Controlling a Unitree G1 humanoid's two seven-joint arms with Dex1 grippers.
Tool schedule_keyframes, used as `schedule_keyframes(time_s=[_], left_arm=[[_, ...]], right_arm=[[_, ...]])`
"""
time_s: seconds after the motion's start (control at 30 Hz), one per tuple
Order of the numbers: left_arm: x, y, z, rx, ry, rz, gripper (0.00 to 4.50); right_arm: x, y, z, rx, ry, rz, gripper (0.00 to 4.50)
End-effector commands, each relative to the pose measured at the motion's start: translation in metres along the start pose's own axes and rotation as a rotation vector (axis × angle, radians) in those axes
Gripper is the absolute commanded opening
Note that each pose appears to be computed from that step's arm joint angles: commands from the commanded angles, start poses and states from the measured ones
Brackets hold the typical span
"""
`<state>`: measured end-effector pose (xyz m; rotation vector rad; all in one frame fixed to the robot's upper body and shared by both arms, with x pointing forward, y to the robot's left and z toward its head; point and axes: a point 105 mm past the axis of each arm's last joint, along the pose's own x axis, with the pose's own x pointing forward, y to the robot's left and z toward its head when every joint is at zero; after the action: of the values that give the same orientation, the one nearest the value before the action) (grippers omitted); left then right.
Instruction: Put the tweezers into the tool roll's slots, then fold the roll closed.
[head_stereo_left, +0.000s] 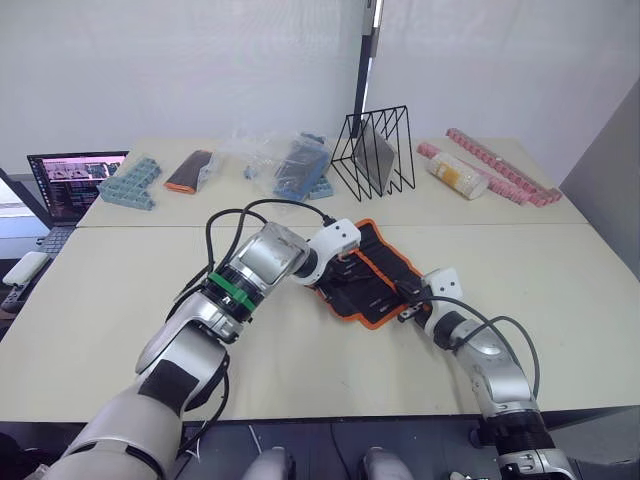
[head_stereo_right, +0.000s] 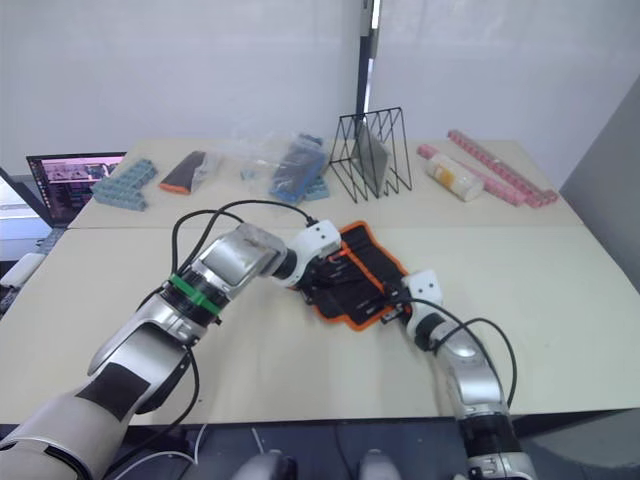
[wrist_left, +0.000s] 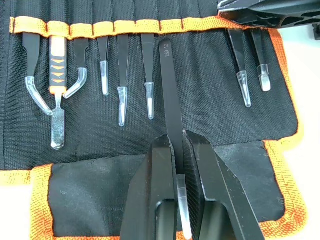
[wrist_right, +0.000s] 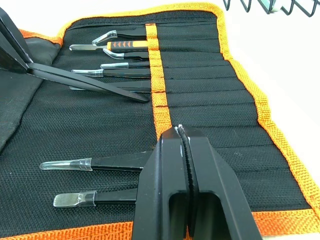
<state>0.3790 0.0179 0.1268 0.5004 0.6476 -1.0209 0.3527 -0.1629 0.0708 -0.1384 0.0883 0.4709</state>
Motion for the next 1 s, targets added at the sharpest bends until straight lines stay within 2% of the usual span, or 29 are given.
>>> schedule_keyframes(time_s=[0.03,0.3,0.57,0.6,0.67,1.0], left_arm=[[0.005,-0.001,0.008,0.017,-0.054,-0.006,0.02],[0.029,-0.008,0.008,0.065,-0.085,-0.044,0.02],[0.049,0.002,0.019,0.136,-0.167,0.060,0.02],[0.052,0.001,0.024,0.161,-0.218,0.065,0.02],[0.057,0.002,0.025,0.179,-0.236,0.085,0.02],[0.068,-0.005,0.040,0.283,-0.257,0.127,0.02]], right_arm=[[-0.006,-0.007,-0.026,0.015,0.099,-0.040,0.00],[-0.005,-0.006,-0.032,0.012,0.131,-0.033,0.00],[-0.003,-0.002,-0.038,0.019,0.157,-0.024,0.00],[-0.003,-0.002,-0.038,0.021,0.159,-0.023,0.00],[-0.002,0.001,-0.040,0.028,0.162,-0.022,0.00],[-0.001,0.010,-0.048,0.040,0.185,-0.003,0.00]])
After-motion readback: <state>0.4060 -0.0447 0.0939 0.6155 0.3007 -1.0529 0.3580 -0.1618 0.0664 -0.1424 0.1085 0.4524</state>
